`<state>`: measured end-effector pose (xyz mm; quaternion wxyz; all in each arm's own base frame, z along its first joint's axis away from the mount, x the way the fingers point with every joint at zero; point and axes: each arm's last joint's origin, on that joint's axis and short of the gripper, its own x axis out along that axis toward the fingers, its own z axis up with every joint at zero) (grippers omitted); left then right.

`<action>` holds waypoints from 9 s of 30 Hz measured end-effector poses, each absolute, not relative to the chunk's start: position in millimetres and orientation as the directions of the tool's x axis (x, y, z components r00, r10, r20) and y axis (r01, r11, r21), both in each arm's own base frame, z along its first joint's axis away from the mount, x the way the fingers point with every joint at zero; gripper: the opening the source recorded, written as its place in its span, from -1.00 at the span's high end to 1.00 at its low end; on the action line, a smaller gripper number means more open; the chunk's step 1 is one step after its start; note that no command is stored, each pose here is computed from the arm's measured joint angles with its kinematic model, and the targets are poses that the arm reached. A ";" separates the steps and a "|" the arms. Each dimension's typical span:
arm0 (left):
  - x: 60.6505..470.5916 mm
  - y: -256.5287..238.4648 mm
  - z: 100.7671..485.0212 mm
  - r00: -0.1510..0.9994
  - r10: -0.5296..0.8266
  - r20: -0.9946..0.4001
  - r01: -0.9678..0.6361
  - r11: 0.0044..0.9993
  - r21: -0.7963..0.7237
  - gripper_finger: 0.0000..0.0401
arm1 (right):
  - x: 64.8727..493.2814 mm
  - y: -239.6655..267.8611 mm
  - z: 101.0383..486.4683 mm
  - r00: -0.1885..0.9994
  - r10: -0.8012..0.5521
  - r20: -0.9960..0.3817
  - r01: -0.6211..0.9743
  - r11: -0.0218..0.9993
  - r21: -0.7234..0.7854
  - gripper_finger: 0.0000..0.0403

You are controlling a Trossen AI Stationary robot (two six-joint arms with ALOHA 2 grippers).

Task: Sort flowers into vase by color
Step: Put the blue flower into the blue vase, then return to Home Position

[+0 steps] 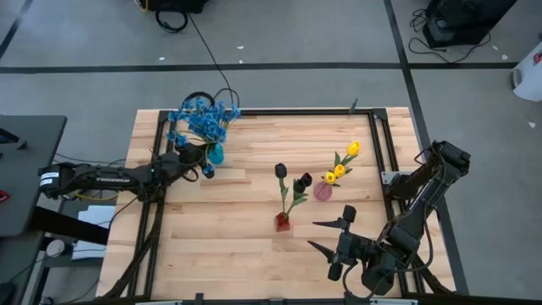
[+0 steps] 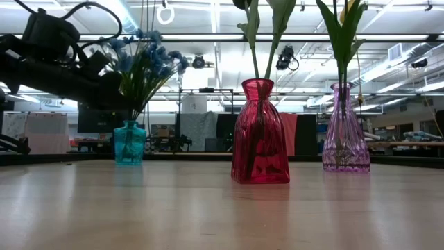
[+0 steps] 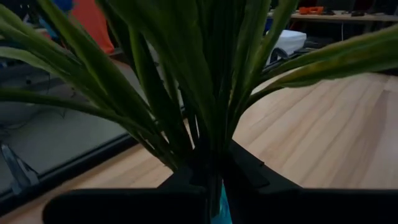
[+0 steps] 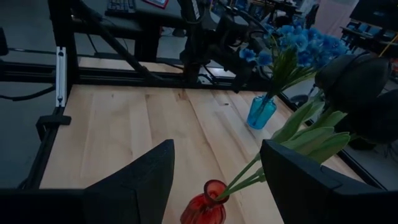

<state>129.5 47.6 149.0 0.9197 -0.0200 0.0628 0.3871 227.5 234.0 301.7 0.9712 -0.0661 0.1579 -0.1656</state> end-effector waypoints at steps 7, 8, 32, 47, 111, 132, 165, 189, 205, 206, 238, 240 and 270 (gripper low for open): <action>132.2 48.2 143.6 0.688 0.706 -0.166 -0.719 0.695 -0.022 0.86 | 227.7 233.9 301.7 0.895 -0.342 -0.286 0.300 0.937 -0.179 -0.24; 132.4 48.3 143.0 0.687 0.706 -0.170 -0.720 0.694 -0.029 0.86 | 227.7 234.1 301.6 0.896 -0.338 -0.288 0.297 0.938 -0.177 -0.24; 143.9 49.2 157.1 0.724 0.652 -0.224 -0.668 0.744 0.004 0.24 | 229.1 233.7 301.8 0.898 -0.322 -0.301 0.286 0.945 -0.157 -0.24; 133.8 43.5 188.7 0.774 0.593 -0.223 -0.610 0.792 -0.008 0.24 | 195.5 202.1 322.1 0.882 -0.321 -0.345 0.300 0.947 -0.114 -0.15; 60.1 3.7 259.0 0.954 0.257 0.153 -0.209 0.939 -0.274 0.24 | 87.0 79.3 227.7 0.990 0.025 0.138 -0.050 0.982 0.183 -0.13; 53.1 2.1 276.2 0.953 0.172 0.248 -0.171 0.985 -0.027 0.24 | 55.2 36.7 248.0 0.948 -0.022 0.317 -0.018 0.992 0.123 -0.07; 88.5 -8.0 206.5 0.976 -0.038 0.215 0.066 0.990 -0.125 0.24 | 74.0 51.4 181.0 0.991 0.044 0.129 -0.066 0.983 0.171 0.03; 87.2 -11.6 172.2 0.969 -0.168 -0.184 0.114 0.956 -0.272 0.24 | 72.3 45.1 189.8 0.977 -0.128 0.172 0.085 0.968 0.238 0.03; 83.8 -10.6 199.8 0.988 -0.151 -0.031 0.125 0.901 -0.416 0.24 | 71.0 44.2 195.7 0.969 -0.115 0.218 0.049 0.957 0.286 0.03; 84.2 -10.7 198.3 0.988 -0.152 -0.035 0.124 0.900 -0.417 0.24 | 71.0 44.2 195.8 0.969 -0.116 0.219 0.050 0.957 0.287 0.03; 93.3 -11.7 180.4 0.988 -0.151 0.041 0.156 0.937 -0.312 0.24 | 71.0 44.2 195.8 0.969 -0.116 0.218 0.050 0.957 0.286 0.03; 93.3 -11.7 180.5 0.988 -0.151 0.042 0.156 0.937 -0.312 0.24 | 71.0 44.2 195.8 0.969 -0.116 0.219 0.051 0.957 0.286 0.03; 87.7 -24.7 188.0 0.795 -0.599 0.096 0.535 0.618 -0.576 0.24 | 70.9 44.1 196.1 0.968 -0.117 0.220 0.050 0.956 0.289 0.03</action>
